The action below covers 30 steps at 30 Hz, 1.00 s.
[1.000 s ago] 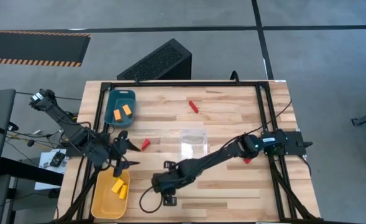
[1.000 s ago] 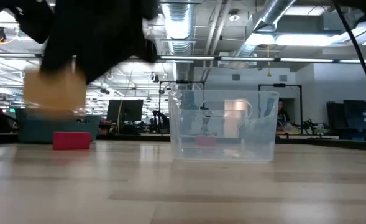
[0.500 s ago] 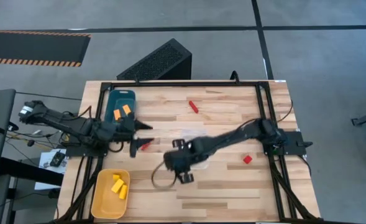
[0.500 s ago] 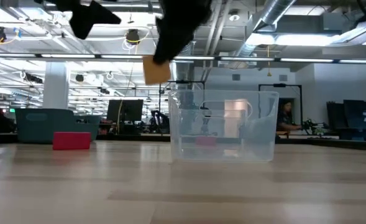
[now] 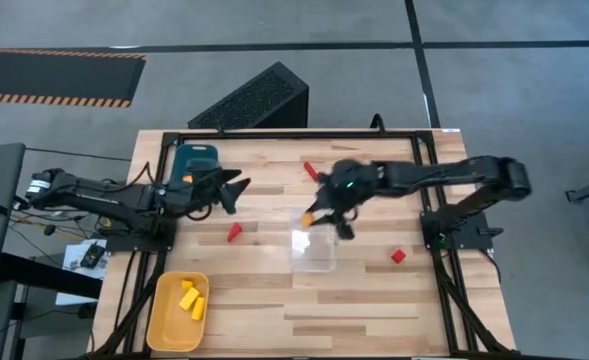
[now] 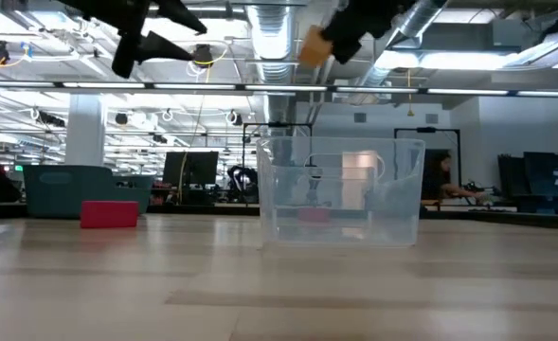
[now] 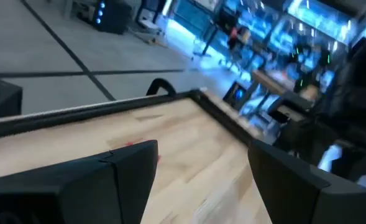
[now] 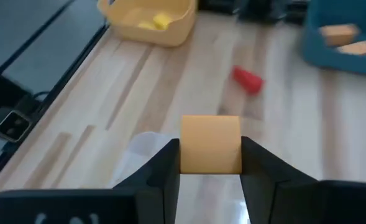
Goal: Sort & place blocks by color
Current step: Put the orange block into the blue bin
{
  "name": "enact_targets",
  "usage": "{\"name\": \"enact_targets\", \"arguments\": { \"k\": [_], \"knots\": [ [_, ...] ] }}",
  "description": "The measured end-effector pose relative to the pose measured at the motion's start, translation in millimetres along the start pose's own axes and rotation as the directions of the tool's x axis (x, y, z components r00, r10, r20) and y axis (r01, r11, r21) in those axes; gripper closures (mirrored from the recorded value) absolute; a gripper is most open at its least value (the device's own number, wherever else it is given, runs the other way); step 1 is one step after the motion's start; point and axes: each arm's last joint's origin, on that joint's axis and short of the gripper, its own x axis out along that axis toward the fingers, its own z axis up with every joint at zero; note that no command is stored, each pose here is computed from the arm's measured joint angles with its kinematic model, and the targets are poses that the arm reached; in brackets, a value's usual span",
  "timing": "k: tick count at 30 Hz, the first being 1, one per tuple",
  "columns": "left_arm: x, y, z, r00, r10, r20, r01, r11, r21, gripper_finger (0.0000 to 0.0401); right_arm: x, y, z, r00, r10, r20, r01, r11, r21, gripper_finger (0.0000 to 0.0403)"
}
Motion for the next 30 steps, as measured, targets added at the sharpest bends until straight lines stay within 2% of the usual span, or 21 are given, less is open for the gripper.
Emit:
{"name": "enact_targets", "arguments": {
  "k": [5, 9, 13, 19, 22, 26, 30],
  "knots": [
    [22.4, -6.6, -1.9, 0.997, -0.012, 0.071, 0.021, 0.992, -0.121, 0.0163, -38.7, -25.2, -29.4, 0.992, -0.016, 0.126, 0.012, 0.999, 0.033, 0.0266],
    [51.2, -8.2, -0.8, 0.989, -0.071, 0.133, 0.096, 0.977, -0.19, 0.0163, -52.3, -36.8, -53.7, 0.983, -0.065, 0.173, 0.051, 0.995, 0.086, 0.0263],
    [82.7, -3.9, 10.3, 0.987, -0.132, 0.095, 0.154, 0.949, -0.275, 0.0163, -61.5, -39.9, -67.4, 0.977, -0.105, 0.186, 0.085, 0.99, 0.108, 0.0265],
    [119.8, -13.0, 19.5, 0.966, -0.258, 0.001, 0.242, 0.907, -0.344, 0.0163, -70.7, -43.7, -65.3, 0.963, -0.134, 0.233, 0.132, 0.991, 0.025, 0.026],
    [134.8, -21.1, 17.6, 0.96, -0.277, -0.026, 0.249, 0.895, -0.369, 0.0163, -73.8, -49.0, -62.8, 0.952, -0.121, 0.281, 0.139, 0.989, -0.045, 0.026],
    [153.0, -30.6, 14.4, 0.944, -0.323, -0.075, 0.266, 0.873, -0.408, 0.0163, -74.6, -56.4, -62.2, 0.942, -0.142, 0.305, 0.166, 0.984, -0.056, 0.0264],
    [168.4, -36.5, 7.6, 0.936, -0.334, -0.111, 0.262, 0.872, -0.414, 0.0163, -77.6, -60.3, -63.4, 0.938, -0.161, 0.307, 0.192, 0.979, -0.074, 0.0259]
  ]
}}
